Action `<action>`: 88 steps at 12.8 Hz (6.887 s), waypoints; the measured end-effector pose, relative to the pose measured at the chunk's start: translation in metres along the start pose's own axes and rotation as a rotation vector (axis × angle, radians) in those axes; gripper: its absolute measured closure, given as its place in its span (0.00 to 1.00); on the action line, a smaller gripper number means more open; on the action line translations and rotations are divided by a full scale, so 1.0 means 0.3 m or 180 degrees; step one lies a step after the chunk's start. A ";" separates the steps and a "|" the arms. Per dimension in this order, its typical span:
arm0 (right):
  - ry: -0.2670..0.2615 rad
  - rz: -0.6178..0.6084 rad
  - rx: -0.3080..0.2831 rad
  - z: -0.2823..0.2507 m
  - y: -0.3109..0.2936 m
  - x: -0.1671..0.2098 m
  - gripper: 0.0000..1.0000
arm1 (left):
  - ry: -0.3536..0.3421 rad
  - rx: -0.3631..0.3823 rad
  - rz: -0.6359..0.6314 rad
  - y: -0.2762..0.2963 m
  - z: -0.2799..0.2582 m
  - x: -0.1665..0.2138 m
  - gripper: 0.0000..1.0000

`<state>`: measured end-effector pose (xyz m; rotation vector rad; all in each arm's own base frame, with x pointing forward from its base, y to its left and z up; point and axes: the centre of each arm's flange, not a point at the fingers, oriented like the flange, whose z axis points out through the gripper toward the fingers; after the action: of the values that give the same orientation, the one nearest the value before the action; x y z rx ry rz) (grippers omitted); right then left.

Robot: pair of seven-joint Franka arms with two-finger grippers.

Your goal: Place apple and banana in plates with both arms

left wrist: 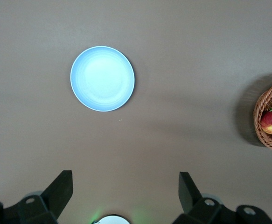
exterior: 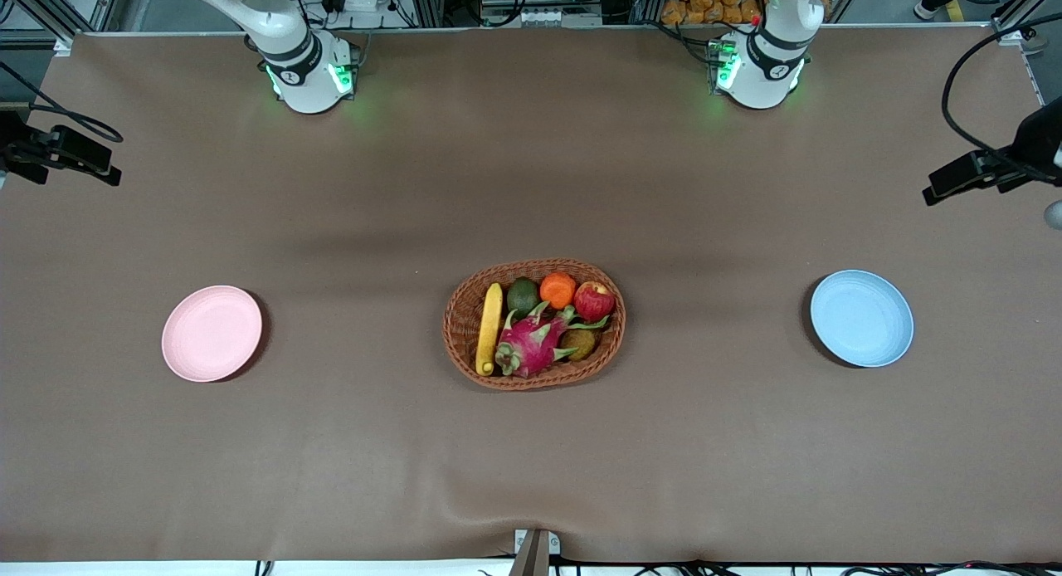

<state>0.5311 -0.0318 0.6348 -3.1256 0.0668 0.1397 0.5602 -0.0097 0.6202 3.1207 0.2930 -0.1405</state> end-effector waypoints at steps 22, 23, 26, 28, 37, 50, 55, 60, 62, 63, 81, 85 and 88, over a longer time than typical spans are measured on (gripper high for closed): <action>-0.0086 -0.0008 0.0000 0.042 -0.005 0.003 0.00 | -0.0124 0.0033 -0.2442 1.116 0.806 -0.031 0.00; -0.0087 -0.0009 0.0000 0.042 -0.005 0.003 0.00 | -0.0135 0.0061 -0.2615 1.131 0.824 -0.041 0.00; -0.0087 -0.0008 0.0000 0.042 -0.005 0.003 0.00 | -0.0132 0.0074 -0.2839 1.191 0.878 -0.073 0.00; -0.0087 -0.0009 0.0000 0.042 -0.005 0.003 0.00 | -0.0120 0.0023 -0.2850 1.242 0.939 -0.088 0.00; -0.0089 -0.0009 0.0000 0.043 -0.005 0.003 0.00 | 0.0028 -0.0149 -0.2742 1.362 1.136 -0.112 0.00; -0.0118 -0.0008 0.0001 0.057 -0.005 0.004 0.00 | 0.0021 0.0046 -0.2647 1.384 1.312 -0.137 0.15; -0.0129 -0.0009 0.0003 0.062 -0.006 0.004 0.00 | 0.0044 0.0001 -0.2650 1.391 1.294 -0.126 0.22; -0.0186 -0.0031 0.0097 0.092 -0.025 0.009 0.00 | 0.0287 0.0072 -0.2451 1.271 0.999 -0.022 0.22; -0.0241 -0.0081 0.0190 0.142 -0.063 0.032 0.00 | 0.0334 0.0110 -0.2245 1.133 0.821 0.046 0.22; -0.0269 -0.0125 0.0220 0.180 -0.095 0.054 0.00 | 0.0350 0.0125 -0.2110 1.037 0.740 0.092 0.22; 0.0880 -0.1504 0.0783 0.968 -1.131 0.384 0.00 | -0.0313 0.0212 -0.1079 -0.107 0.742 0.420 0.22; 0.1310 -0.1657 0.0754 1.077 -1.223 0.399 0.00 | -0.0288 0.0194 -0.1014 -0.144 0.722 0.420 0.22; 0.1528 -0.1611 0.0812 1.150 -1.237 0.420 0.00 | -0.0286 0.0193 -0.0974 -0.162 0.714 0.413 0.22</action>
<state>0.6418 0.3384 0.2836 -2.7382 -0.6373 -0.5697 0.6535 0.0583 0.3959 3.0934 0.7764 -0.2941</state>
